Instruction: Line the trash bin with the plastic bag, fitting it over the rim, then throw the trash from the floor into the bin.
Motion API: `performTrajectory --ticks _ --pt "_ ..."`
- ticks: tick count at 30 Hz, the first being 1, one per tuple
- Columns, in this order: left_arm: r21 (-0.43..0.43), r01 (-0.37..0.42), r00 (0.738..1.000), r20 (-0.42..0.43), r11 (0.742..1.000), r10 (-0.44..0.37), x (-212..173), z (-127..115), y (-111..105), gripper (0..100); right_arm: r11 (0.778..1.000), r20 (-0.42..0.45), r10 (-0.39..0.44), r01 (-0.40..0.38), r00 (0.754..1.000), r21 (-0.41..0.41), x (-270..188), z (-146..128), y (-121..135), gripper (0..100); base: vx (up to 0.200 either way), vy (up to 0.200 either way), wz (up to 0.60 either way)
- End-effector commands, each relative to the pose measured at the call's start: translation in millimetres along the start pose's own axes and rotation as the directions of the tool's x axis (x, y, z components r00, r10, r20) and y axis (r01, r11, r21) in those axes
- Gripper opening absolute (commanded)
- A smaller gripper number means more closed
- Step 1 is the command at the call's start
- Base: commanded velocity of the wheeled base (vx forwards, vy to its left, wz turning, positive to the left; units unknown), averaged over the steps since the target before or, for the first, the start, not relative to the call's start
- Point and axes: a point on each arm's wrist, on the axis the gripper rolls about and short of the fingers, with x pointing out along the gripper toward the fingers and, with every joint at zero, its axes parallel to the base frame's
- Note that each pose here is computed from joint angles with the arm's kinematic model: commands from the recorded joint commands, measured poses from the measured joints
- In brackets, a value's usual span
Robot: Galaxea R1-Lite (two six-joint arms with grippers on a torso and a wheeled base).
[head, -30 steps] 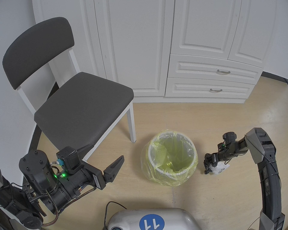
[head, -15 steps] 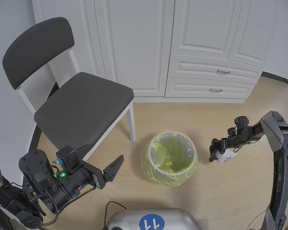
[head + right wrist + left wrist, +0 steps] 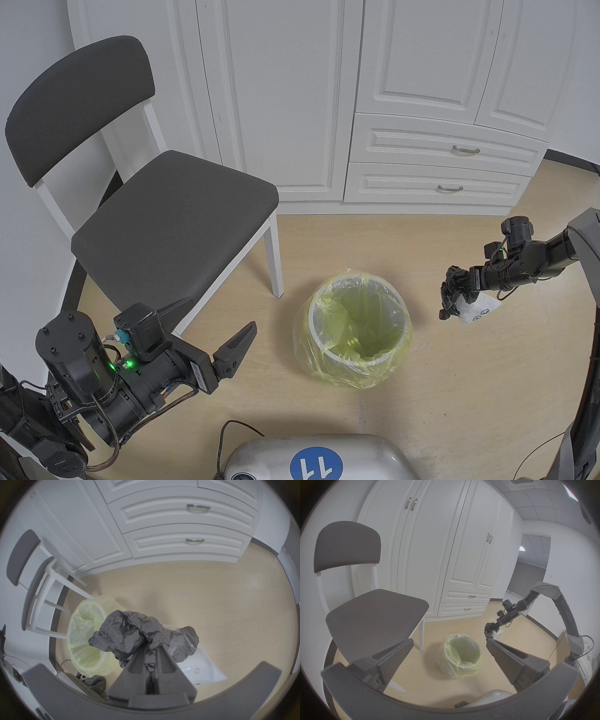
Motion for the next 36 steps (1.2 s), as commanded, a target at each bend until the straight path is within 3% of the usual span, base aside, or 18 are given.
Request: performTrajectory --ticks 1,7,20,21,28,36 --pt "-0.001 0.0 1.0 0.012 1.0 0.0 -2.0 2.4 0.1 100 0.998 0.068 0.032 -0.028 0.997 -0.054 -49.0 15.3 32.8 0 0.0 0.0 0.0" --pt "-0.001 0.002 1.0 0.015 1.0 -0.002 -2.0 3.0 -0.2 100 0.993 0.106 0.078 -0.067 0.991 -0.102 -85.3 18.5 63.1 0 0.0 0.0 0.0" --pt "0.01 0.003 1.0 0.028 1.0 -0.003 -4.5 5.9 0.0 100 0.98 0.175 0.133 -0.103 0.976 -0.172 -130.3 12.3 97.3 0 0.0 0.0 0.0" --pt "0.01 0.003 1.0 0.028 1.0 -0.003 -4.5 5.9 0.0 100 0.971 0.207 0.162 -0.119 0.965 -0.207 -144.7 6.6 111.5 0 0.0 0.0 0.0" --pt "0.012 0.003 1.0 0.028 1.0 -0.003 -4.5 5.9 0.0 100 0.947 0.239 0.236 -0.168 0.942 -0.272 -166.6 -6.3 139.9 0 0.0 0.0 0.0" --pt "0.012 0.003 1.0 0.03 1.0 -0.003 -4.3 6.2 -0.1 100 0.933 0.263 0.258 -0.168 0.93 -0.319 -171.6 -19.5 166.4 0 0.0 0.0 0.0"
